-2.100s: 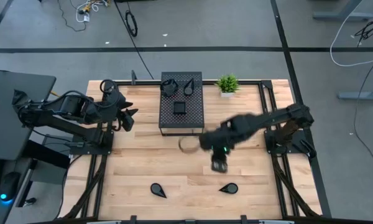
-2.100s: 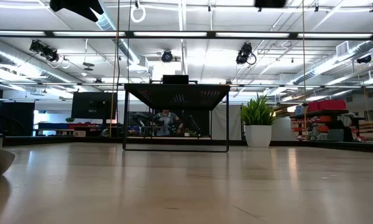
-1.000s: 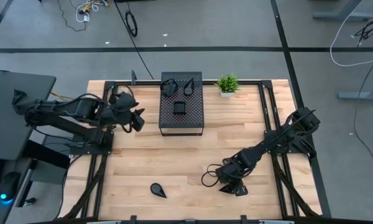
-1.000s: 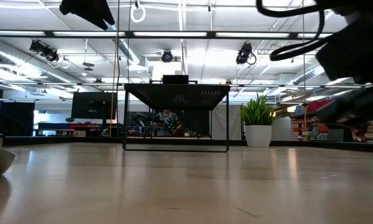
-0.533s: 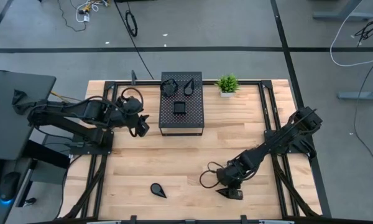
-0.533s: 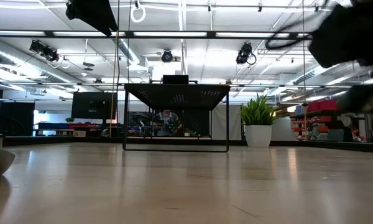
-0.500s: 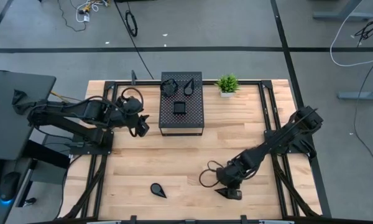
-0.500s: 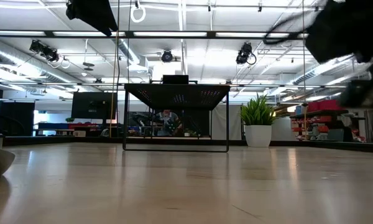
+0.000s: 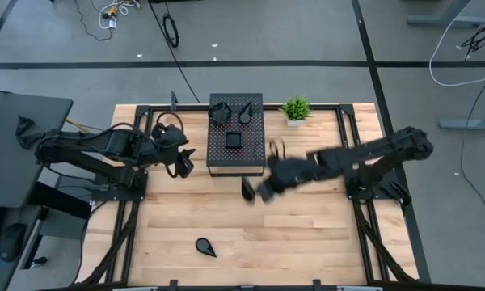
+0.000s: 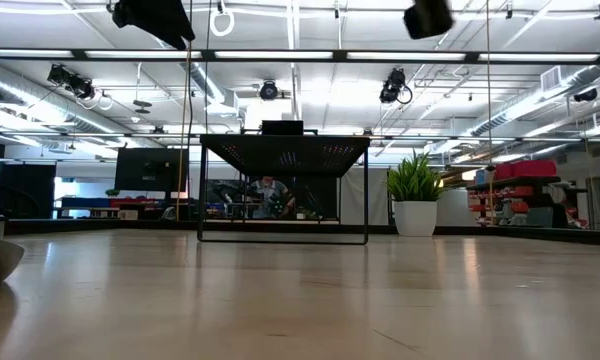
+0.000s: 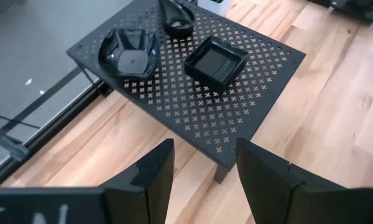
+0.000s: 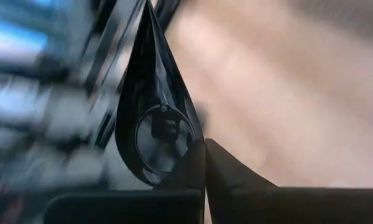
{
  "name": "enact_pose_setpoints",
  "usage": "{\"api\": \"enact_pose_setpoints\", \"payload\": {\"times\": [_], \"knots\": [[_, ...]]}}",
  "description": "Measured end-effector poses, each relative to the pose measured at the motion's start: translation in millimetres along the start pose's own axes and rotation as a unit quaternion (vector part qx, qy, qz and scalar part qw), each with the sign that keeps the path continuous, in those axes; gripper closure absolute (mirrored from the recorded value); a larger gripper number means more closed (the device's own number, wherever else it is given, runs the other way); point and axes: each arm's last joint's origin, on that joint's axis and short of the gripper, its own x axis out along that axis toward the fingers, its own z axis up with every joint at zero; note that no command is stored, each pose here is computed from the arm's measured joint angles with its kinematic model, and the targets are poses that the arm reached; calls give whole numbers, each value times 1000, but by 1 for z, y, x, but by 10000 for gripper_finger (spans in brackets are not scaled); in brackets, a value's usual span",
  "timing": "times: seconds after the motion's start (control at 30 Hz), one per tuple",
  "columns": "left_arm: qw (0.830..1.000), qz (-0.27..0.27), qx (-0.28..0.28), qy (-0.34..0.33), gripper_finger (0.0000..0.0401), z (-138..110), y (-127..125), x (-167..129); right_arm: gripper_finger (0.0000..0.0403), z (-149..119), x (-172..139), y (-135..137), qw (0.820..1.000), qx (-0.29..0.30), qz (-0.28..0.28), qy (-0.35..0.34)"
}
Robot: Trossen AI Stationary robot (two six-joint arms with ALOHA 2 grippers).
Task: Pick & Place Mini shaped plates
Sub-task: Stack the drop shaped plate on top of the drop shaped plates on the shelf
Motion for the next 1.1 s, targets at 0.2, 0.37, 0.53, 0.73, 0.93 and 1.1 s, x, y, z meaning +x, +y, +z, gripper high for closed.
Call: {"api": "enact_pose_setpoints", "payload": {"times": [0.2, 0.37, 0.53, 0.73, 0.93, 1.1], "knots": [[1000, -6, 3, -5, 224, 1, -1, 0, 402, 85, -20, -7, 976, 41, -111, -180], [1000, -7, 4, -4, 224, 1, -1, 0, 402, 147, -16, -52, 947, 83, -185, -247], [1000, -7, 7, -4, 224, 1, -1, 0, 403, 184, -7, -96, 935, 113, -230, -244], [1000, -10, 7, -2, 224, 1, -1, 0, 403, 199, 11, -118, 942, 140, -217, -214], [1000, -10, 8, -2, 224, 1, -1, 0, 400, 201, 19, -125, 930, 174, -227, -232], [1000, -13, 8, 0, 224, 1, -1, 0, 380, 201, 21, -126, 926, 183, -230, -236]]}}
